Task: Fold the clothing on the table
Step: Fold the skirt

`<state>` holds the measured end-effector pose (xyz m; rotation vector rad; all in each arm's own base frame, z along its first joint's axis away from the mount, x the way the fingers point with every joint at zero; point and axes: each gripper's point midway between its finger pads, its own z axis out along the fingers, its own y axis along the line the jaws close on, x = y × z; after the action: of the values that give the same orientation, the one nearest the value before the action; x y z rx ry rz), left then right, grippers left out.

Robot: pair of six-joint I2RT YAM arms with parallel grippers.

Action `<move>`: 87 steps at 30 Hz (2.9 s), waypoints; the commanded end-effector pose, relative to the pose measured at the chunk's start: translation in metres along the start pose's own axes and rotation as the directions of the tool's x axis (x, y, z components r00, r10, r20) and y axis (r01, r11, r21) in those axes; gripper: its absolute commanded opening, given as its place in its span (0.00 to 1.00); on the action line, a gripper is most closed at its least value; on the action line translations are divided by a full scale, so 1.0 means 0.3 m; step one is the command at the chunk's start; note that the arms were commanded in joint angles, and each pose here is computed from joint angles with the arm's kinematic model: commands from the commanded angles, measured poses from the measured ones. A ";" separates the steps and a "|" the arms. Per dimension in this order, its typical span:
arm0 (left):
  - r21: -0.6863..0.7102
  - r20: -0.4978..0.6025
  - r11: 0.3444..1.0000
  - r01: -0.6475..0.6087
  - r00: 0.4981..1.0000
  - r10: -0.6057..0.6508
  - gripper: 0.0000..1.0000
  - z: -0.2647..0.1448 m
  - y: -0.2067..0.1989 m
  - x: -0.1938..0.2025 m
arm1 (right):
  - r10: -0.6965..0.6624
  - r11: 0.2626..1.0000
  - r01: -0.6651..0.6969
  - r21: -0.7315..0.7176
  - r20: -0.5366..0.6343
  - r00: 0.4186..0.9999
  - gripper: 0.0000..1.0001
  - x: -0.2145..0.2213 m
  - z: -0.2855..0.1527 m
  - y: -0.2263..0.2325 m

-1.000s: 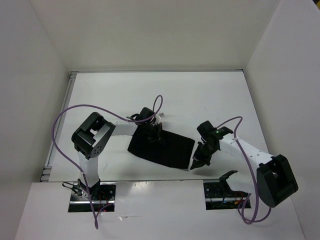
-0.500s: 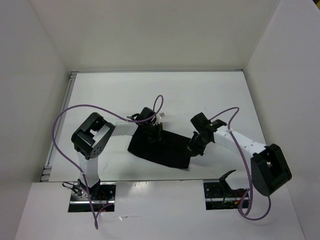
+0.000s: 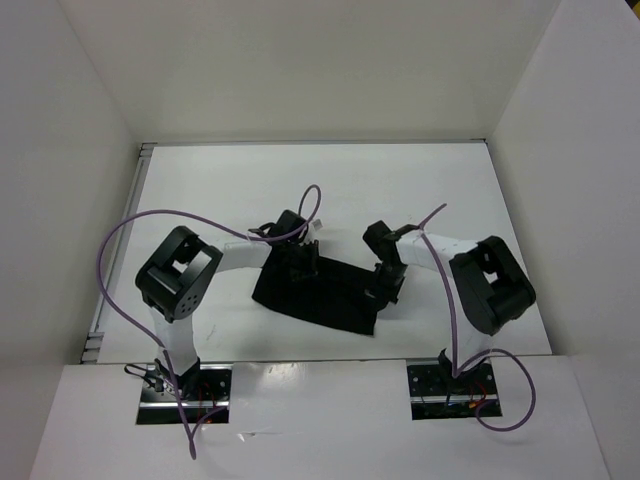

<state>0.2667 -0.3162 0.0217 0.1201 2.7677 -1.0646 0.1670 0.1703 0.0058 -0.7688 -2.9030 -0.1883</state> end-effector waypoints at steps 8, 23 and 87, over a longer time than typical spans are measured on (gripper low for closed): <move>-0.077 0.149 0.997 -0.009 0.989 0.021 0.00 -0.011 0.079 -0.326 | -0.080 0.997 0.067 0.048 0.375 0.924 0.02 -0.454 -0.080 0.226; 0.035 0.311 0.996 -0.081 0.948 0.066 0.08 -0.264 -0.060 -0.498 | -0.196 0.977 0.212 0.008 0.411 0.890 0.60 -0.462 -0.190 0.209; -0.149 0.088 0.989 0.017 0.996 -0.004 0.08 -0.219 -0.020 -0.044 | -0.266 0.916 0.342 -0.211 0.321 0.909 0.00 -0.453 -0.121 0.341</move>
<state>0.2587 -0.2683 0.0386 0.0314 2.8546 -0.7885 0.3352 0.1893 0.0143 -0.4143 -3.2632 -0.5459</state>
